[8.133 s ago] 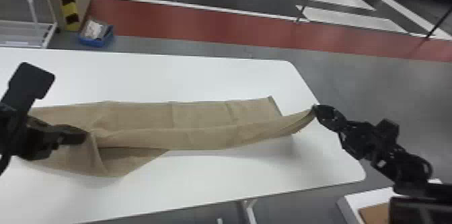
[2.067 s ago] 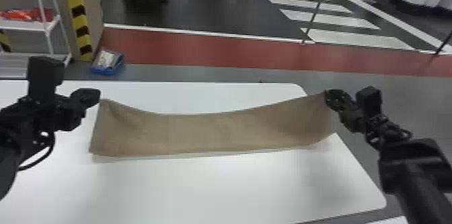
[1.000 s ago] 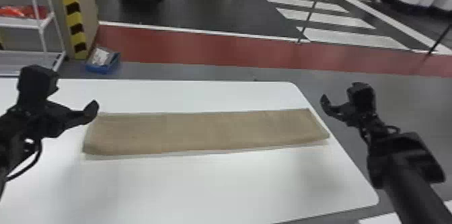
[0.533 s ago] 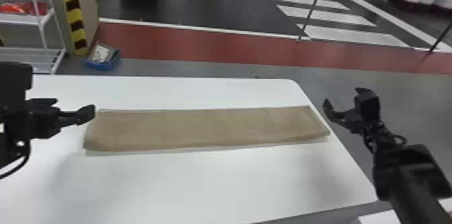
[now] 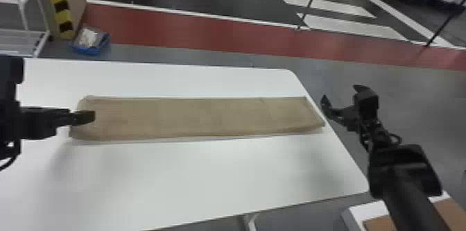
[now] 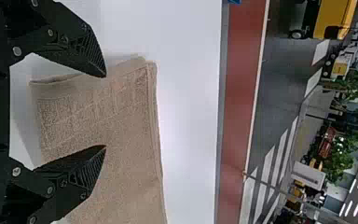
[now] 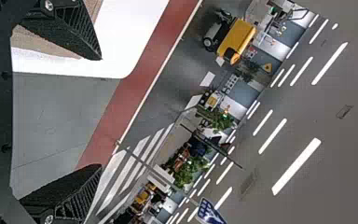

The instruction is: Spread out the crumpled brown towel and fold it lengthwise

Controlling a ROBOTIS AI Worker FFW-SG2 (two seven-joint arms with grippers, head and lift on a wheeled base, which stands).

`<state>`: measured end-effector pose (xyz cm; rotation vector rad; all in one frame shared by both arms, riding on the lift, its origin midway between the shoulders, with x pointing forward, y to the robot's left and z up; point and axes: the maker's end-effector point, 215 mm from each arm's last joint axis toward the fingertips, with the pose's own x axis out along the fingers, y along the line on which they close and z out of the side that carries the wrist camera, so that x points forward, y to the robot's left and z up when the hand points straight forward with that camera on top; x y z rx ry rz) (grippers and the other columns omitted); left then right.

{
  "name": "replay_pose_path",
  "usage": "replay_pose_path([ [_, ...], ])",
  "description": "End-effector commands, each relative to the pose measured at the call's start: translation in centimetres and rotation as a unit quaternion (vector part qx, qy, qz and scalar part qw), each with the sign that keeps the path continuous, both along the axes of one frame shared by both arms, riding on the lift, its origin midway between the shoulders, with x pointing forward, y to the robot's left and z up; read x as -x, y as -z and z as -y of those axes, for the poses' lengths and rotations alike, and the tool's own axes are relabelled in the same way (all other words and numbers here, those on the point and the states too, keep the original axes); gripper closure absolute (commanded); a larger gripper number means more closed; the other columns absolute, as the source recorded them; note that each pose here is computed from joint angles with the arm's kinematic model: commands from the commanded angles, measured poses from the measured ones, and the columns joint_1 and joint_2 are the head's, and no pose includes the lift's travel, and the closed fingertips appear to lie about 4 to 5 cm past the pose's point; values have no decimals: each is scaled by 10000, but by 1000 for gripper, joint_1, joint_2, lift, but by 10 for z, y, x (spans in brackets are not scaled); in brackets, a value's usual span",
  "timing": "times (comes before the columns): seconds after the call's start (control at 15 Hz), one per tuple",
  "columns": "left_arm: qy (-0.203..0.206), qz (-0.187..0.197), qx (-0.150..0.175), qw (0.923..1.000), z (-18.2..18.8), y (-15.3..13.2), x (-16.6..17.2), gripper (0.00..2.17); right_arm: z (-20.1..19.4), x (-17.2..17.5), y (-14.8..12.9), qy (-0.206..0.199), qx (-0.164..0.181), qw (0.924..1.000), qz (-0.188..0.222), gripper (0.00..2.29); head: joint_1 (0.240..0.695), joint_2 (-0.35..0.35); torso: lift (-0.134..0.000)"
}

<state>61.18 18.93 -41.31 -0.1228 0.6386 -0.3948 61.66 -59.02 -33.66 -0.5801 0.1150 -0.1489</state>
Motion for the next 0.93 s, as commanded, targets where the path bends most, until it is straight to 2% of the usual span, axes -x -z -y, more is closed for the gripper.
replay_pose_path([
  [0.0,37,-187,-219,9996,0,14,8,417,0,-1,-2,-6,3,10000,18,70,670,-341,-120],
  [0.13,126,-287,-493,9983,3,25,13,417,-3,-1,-7,-59,35,9999,104,70,678,-342,-120],
  [0.27,221,-318,-522,9979,7,29,17,437,-4,-2,-8,-66,34,9999,120,70,683,-343,-120],
  [0.33,236,-381,-515,9977,8,31,19,680,-3,-2,-10,-65,47,9999,124,70,685,-344,-120],
  [0.4,251,-540,-561,9966,6,38,26,788,-3,-2,-10,-65,47,9999,124,70,686,-346,-120],
  [0.47,285,-653,-579,9958,4,40,30,792,-3,-2,-11,-71,46,9999,147,70,689,-349,-120],
  [0.67,331,-563,-552,9963,10,27,30,1204,-3,-3,-13,-63,22,9998,172,70,695,-350,-120],
  [0.87,251,-447,-596,9969,2,17,26,1237,-6,-4,-13,-88,15,9998,180,70,690,-350,-120],
])
